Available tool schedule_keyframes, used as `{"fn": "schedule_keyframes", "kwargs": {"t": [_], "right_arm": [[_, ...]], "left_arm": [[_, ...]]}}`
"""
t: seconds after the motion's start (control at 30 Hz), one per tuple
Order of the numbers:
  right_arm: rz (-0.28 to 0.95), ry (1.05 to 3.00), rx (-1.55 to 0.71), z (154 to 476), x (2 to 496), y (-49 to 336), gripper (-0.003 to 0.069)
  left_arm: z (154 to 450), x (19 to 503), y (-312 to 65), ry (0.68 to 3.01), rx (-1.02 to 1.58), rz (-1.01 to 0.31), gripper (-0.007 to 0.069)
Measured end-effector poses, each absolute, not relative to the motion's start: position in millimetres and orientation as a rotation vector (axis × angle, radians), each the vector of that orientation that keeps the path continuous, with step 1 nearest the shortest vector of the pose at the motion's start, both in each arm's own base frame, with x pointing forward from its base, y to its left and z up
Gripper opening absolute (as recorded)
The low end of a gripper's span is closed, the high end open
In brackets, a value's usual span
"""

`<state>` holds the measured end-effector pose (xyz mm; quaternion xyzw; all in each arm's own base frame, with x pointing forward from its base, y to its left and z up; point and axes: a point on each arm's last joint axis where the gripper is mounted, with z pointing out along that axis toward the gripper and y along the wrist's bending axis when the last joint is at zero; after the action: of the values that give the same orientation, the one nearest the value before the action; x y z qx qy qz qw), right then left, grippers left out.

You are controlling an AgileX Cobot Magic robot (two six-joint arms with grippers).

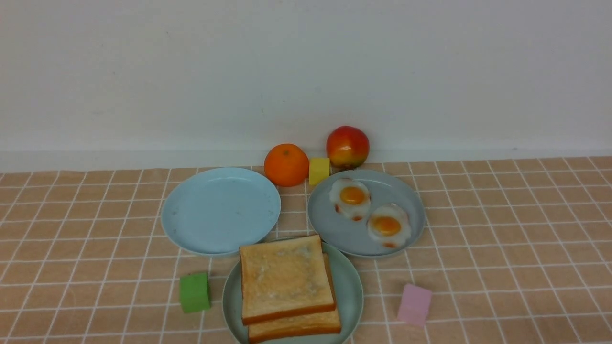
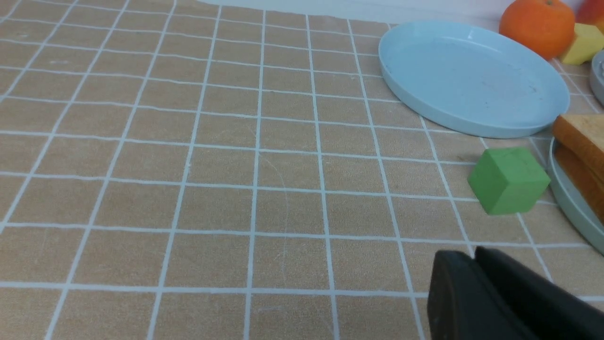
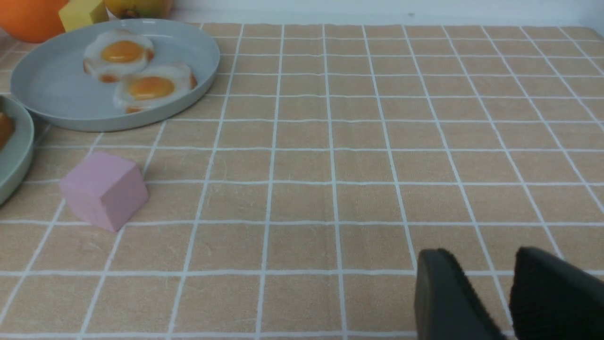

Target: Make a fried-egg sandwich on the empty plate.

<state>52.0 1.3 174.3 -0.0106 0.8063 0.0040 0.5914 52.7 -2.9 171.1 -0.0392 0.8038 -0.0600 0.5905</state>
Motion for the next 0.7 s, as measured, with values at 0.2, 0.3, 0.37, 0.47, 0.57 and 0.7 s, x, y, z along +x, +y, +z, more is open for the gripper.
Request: {"fn": "schedule_keyframes", "kwargs": {"t": [0.2,0.3,0.37,0.47,0.57,0.7], "right_arm": [[0.009,1.875,-0.025,174.4,52.0,1.3,0.0239],[0.009,1.875,-0.025,174.4,52.0,1.3,0.0239],[0.009,1.875,-0.025,174.4,52.0,1.3,0.0239],[0.009,1.875,-0.025,174.4,52.0,1.3,0.0239],[0.009,1.875,-0.025,174.4,52.0,1.3,0.0239],[0.009,1.875,-0.025,174.4,52.0,1.3,0.0239]], "left_arm": [[171.1,52.7,-2.9,1.871,-0.091,-0.14,0.006],[171.1,52.7,-2.9,1.871,-0.091,-0.14,0.0066],[171.1,52.7,-2.9,1.871,-0.091,-0.14,0.0069],[171.1,52.7,-2.9,1.871,-0.091,-0.14,0.0071],[171.1,52.7,-2.9,1.871,-0.091,-0.14,0.0071],[171.1,52.7,-2.9,1.871,-0.091,-0.14,0.0072]]}}
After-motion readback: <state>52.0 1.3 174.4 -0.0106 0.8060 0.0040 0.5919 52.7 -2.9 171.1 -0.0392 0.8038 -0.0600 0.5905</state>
